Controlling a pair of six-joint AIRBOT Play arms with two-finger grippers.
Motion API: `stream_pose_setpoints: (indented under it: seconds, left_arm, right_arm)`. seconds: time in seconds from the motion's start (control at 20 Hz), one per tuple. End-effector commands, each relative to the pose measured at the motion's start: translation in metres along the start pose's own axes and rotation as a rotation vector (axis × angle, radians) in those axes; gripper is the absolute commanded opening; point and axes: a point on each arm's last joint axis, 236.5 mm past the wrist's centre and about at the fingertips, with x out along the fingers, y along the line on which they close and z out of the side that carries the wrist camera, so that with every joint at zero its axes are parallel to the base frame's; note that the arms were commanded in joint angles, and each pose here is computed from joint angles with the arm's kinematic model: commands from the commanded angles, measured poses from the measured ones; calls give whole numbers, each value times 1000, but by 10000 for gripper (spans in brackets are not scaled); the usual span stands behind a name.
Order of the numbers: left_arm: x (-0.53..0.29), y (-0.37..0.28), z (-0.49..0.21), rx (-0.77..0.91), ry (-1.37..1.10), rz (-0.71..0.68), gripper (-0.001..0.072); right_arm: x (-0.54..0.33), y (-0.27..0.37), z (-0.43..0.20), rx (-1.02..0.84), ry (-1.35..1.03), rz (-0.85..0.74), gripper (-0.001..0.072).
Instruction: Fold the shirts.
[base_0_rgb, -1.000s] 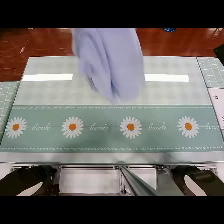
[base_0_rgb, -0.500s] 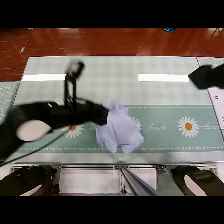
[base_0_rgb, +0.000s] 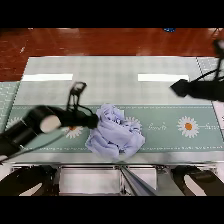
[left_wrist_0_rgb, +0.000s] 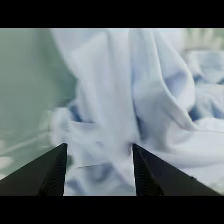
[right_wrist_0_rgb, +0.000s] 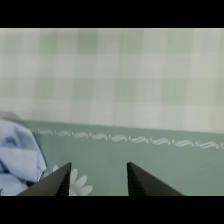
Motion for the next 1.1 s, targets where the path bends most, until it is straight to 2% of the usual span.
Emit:
stream_pose_setpoints:
  seconds: [0.0, 0.1, 0.2, 0.25, 0.35, 0.45, 0.65, 1.05]
  left_arm:
    - [-63, 89, 21, -4, 53, 235, 503]
    - [-95, 136, 22, -138, 1, 304, 503]
    - [-88, 156, -16, -328, 39, 258, 503]
    - [-70, 149, -41, -424, 102, 177, 503]
    - [-30, 111, -88, -519, 237, -43, 503]
    - [-2, 89, -120, -613, 301, -151, 503]
    - [20, 76, -134, -703, 297, -204, 502]
    - [68, 24, -137, -708, 346, -263, 502]
  right_arm:
    - [-51, -48, 61, 15, -174, -132, 407]
    - [-88, -120, 60, 85, -181, -340, 407]
    - [-93, -172, 0, 253, -21, -454, 407]
    - [-78, -176, -32, 328, 42, -426, 407]
    - [-31, -148, -82, 370, 130, -263, 407]
    - [2, -119, -119, 400, 202, -131, 407]
    - [31, -89, -159, 353, 307, -42, 407]
    - [40, -65, -159, 307, 306, -5, 407]
